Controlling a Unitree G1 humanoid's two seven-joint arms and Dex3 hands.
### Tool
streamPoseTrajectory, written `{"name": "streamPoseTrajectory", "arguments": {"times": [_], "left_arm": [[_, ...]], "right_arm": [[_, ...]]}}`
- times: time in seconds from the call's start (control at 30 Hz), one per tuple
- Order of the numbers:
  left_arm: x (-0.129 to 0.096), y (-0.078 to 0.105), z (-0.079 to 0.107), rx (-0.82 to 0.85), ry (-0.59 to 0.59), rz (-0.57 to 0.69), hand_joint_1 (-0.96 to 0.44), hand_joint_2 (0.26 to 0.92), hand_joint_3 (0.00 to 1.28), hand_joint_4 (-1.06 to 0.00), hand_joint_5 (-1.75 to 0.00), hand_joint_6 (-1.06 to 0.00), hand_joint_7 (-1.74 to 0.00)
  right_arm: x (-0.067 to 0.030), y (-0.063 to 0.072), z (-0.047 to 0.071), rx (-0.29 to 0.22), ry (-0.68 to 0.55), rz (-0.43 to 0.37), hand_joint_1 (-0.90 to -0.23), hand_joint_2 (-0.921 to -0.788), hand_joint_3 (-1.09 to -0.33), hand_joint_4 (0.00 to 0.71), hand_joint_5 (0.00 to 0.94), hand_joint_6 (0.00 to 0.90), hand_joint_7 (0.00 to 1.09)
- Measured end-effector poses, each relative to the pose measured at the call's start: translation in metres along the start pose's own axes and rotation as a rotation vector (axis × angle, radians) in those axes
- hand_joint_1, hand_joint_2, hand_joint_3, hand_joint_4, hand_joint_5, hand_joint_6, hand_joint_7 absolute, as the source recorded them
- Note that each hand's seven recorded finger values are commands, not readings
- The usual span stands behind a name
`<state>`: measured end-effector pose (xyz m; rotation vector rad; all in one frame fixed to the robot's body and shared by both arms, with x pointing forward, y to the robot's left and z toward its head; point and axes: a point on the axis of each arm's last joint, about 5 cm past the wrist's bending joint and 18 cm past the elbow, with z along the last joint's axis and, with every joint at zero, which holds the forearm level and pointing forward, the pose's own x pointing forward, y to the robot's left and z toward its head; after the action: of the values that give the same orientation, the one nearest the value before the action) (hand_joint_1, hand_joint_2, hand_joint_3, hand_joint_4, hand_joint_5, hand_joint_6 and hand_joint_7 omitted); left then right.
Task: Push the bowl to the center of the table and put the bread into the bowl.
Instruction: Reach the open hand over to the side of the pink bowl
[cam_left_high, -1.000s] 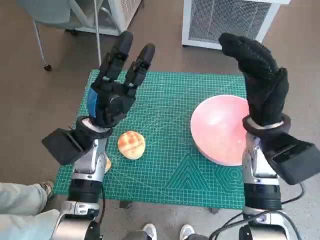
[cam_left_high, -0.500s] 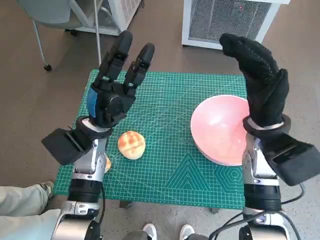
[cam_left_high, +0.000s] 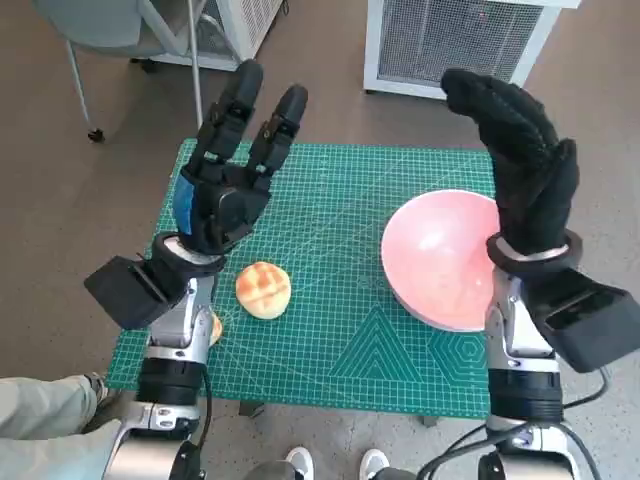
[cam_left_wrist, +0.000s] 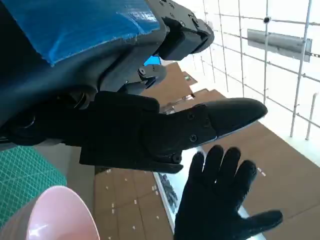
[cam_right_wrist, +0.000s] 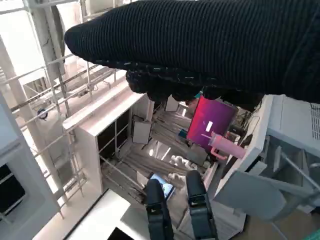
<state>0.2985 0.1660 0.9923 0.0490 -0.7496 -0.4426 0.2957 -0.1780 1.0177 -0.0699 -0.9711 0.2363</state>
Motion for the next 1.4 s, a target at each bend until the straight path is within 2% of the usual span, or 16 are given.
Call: {"name": "streamPoseTrajectory", "arguments": {"times": [0.07, 0.2, 0.33, 0.47, 0.67, 0.93, 1.13, 1.4], "left_arm": [[0.000, 0.000, 0.001, 0.004, -0.002, 0.007, -0.23, 0.921, 0.18, -0.23, 0.00, -0.25, 0.00], [-0.002, 0.000, 0.001, 0.012, -0.005, 0.021, -0.10, 0.921, 0.16, -0.22, 0.00, -0.24, 0.00], [-0.003, 0.000, 0.001, 0.019, -0.002, 0.026, -0.06, 0.921, 0.16, -0.22, 0.00, -0.24, 0.00], [-0.003, -0.001, 0.000, 0.028, 0.001, 0.025, -0.04, 0.921, 0.17, -0.23, 0.00, -0.24, 0.00], [-0.003, -0.002, 0.000, 0.033, 0.003, 0.032, -0.03, 0.921, 0.17, -0.22, 0.00, -0.25, -0.01], [-0.004, -0.002, 0.000, 0.034, 0.008, 0.045, -0.02, 0.921, 0.17, -0.22, 0.00, -0.25, -0.01], [-0.005, -0.002, -0.001, 0.037, 0.011, 0.052, -0.02, 0.921, 0.17, -0.22, 0.00, -0.25, -0.01], [-0.007, -0.002, -0.001, 0.039, 0.018, 0.060, -0.03, 0.921, 0.17, -0.22, 0.00, -0.25, -0.01]], "right_arm": [[-0.0068, -0.010, -0.003, -0.027, 0.025, -0.027, -0.694, -0.921, -0.771, 0.258, 0.011, 0.001, 0.65], [-0.0225, -0.027, -0.009, -0.093, 0.081, -0.119, -0.700, -0.921, -0.771, 0.260, 0.011, 0.000, 0.64], [-0.0376, -0.039, -0.016, -0.161, 0.151, -0.216, -0.695, -0.921, -0.779, 0.252, 0.006, -0.001, 0.60], [-0.0529, -0.048, -0.023, -0.225, 0.232, -0.296, -0.654, -0.921, -0.828, 0.236, 0.001, -0.001, 0.55], [-0.0725, -0.058, -0.030, -0.278, 0.347, -0.365, -0.585, -0.921, -0.874, 0.221, 0.000, -0.001, 0.53], [-0.0927, -0.063, -0.037, -0.268, 0.461, -0.427, -0.553, -0.921, -0.887, 0.210, 0.000, -0.001, 0.54], [-0.1063, -0.062, -0.042, -0.248, 0.548, -0.460, -0.573, -0.921, -0.880, 0.204, 0.000, -0.001, 0.54], [-0.1230, -0.049, -0.052, -0.186, 0.698, -0.485, -0.558, -0.921, -0.865, 0.193, 0.001, 0.001, 0.52]]}}
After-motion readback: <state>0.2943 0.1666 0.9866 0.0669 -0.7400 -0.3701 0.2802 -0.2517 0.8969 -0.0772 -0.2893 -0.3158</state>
